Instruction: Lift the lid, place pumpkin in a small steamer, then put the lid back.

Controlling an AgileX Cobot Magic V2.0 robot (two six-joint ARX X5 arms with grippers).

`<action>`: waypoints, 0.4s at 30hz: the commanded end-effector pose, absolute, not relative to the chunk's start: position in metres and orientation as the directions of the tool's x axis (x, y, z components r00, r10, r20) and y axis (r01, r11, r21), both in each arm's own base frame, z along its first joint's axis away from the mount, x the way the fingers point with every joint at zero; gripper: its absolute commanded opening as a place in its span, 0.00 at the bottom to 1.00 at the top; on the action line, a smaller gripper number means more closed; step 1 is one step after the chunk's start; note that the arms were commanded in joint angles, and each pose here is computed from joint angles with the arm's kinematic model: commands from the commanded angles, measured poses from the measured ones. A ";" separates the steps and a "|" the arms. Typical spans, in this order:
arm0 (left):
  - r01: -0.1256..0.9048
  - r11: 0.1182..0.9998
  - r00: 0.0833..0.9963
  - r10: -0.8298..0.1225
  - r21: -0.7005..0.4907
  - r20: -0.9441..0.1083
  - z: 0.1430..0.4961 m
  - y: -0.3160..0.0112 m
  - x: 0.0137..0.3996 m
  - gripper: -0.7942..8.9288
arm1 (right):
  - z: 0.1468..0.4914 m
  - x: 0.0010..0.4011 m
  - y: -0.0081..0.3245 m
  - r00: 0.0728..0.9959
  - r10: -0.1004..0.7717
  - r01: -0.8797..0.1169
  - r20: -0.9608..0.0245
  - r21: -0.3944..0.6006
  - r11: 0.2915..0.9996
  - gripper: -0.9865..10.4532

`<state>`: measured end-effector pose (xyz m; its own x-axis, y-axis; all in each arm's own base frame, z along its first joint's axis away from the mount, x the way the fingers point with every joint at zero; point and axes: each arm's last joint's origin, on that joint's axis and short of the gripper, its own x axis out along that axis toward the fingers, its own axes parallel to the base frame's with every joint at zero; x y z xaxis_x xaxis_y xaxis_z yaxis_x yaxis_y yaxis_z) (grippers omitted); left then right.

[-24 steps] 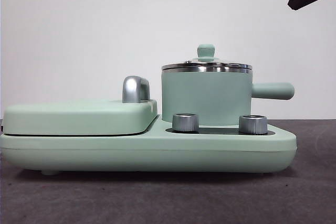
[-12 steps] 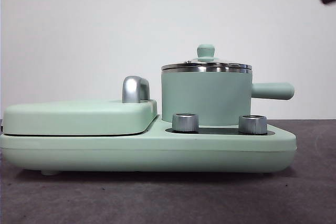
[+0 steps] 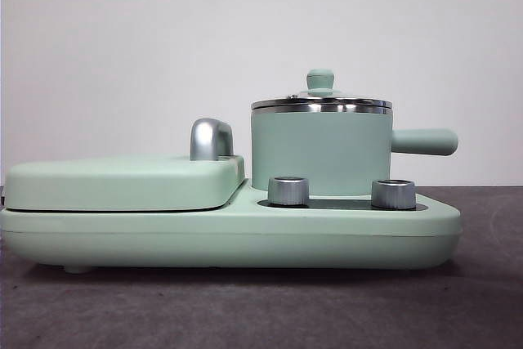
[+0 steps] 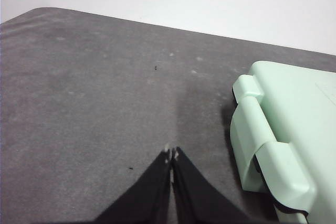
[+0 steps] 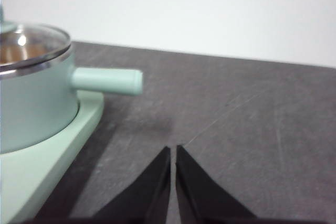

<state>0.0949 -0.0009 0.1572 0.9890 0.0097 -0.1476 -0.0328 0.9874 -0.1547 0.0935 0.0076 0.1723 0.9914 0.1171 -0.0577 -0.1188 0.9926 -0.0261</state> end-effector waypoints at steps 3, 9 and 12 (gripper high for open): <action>-0.034 0.987 0.988 0.009 -0.159 -0.153 0.152 -0.001 0.096 0.09 | 0.159 0.097 0.006 0.992 0.102 -0.104 -0.080 -0.026 0.994 0.10; -0.034 0.987 0.988 0.009 -0.159 -0.153 0.152 -0.001 0.096 0.09 | 0.158 0.097 0.006 0.991 0.103 -0.105 -0.087 -0.023 0.994 0.10; -0.034 0.987 0.988 0.009 -0.159 -0.153 0.152 -0.001 0.096 0.09 | 0.158 0.097 0.006 0.991 0.102 -0.104 -0.087 -0.023 0.994 0.10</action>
